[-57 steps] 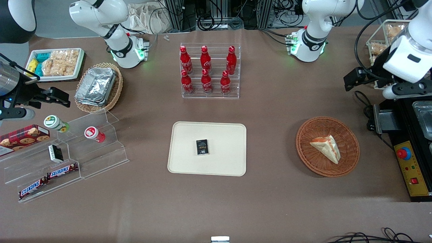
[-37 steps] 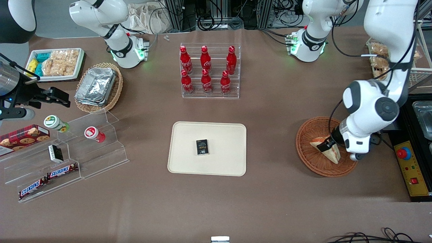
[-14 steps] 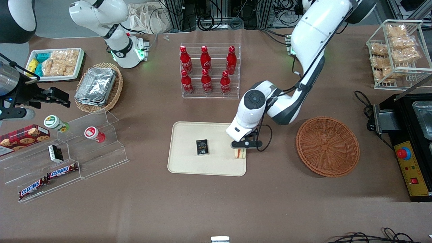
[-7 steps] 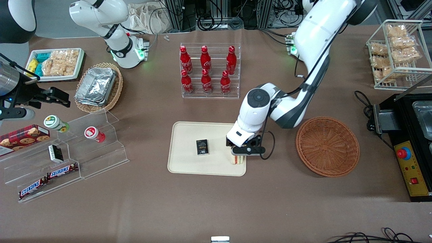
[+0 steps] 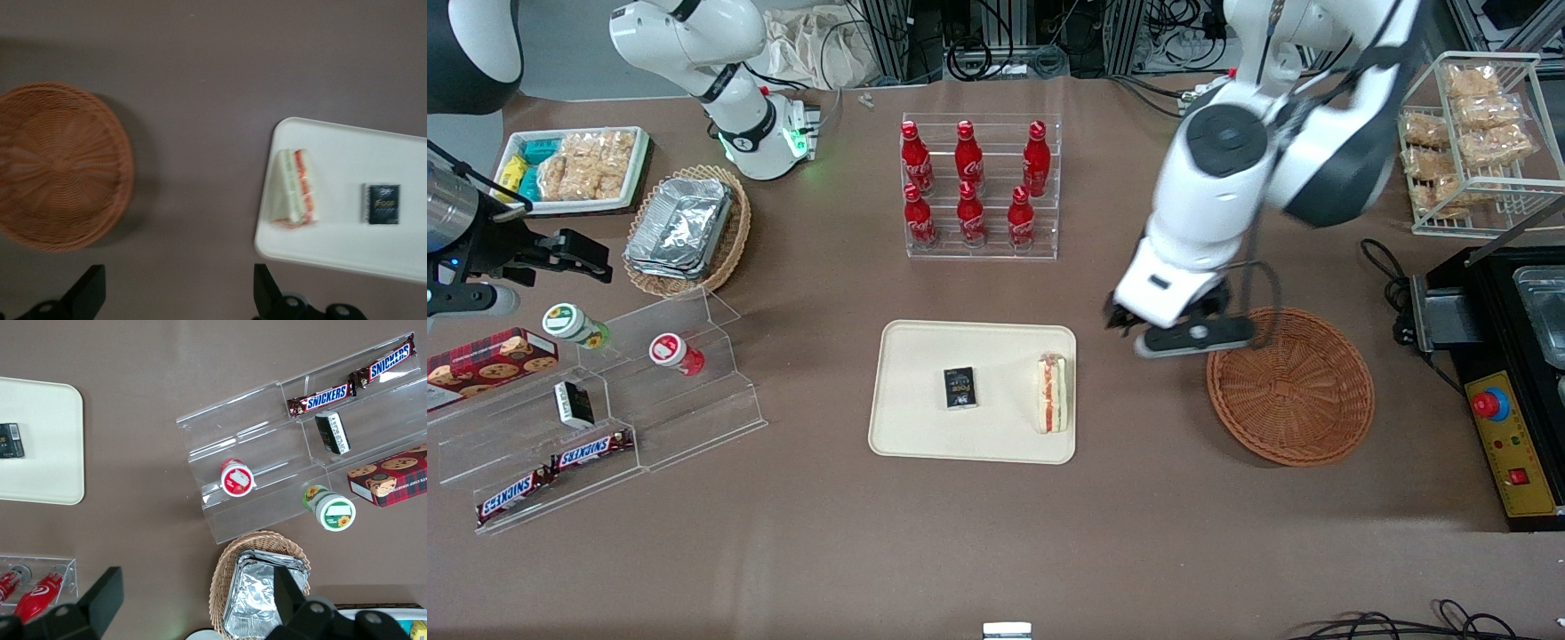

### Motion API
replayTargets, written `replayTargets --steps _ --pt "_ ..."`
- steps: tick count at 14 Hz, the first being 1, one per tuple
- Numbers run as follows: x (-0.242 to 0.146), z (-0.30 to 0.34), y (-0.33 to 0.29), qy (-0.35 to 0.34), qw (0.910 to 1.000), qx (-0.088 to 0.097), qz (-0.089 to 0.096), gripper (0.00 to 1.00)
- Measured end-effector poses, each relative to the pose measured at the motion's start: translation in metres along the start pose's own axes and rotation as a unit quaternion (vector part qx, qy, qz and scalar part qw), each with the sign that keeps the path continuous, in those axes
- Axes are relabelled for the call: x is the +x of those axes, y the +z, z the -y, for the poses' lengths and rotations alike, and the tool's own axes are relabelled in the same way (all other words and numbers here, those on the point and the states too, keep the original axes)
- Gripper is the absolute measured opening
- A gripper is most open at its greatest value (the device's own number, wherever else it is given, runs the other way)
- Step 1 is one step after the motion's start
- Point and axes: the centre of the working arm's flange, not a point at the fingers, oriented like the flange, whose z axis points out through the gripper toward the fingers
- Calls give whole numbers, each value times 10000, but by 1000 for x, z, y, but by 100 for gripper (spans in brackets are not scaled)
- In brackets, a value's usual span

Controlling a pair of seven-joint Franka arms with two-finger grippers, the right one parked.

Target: Place sandwich from basket to tray

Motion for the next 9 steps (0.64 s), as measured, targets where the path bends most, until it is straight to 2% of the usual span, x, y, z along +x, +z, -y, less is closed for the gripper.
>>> replayTargets --steps 2,3,6,9 --pt "5 55 -36 193 9988 123 423 100" --pt "7 80 -53 269 9980 163 551 100" --pt "-3 137 -96 244 9971 176 698 100" --pt "-14 156 -119 157 9977 134 649 100"
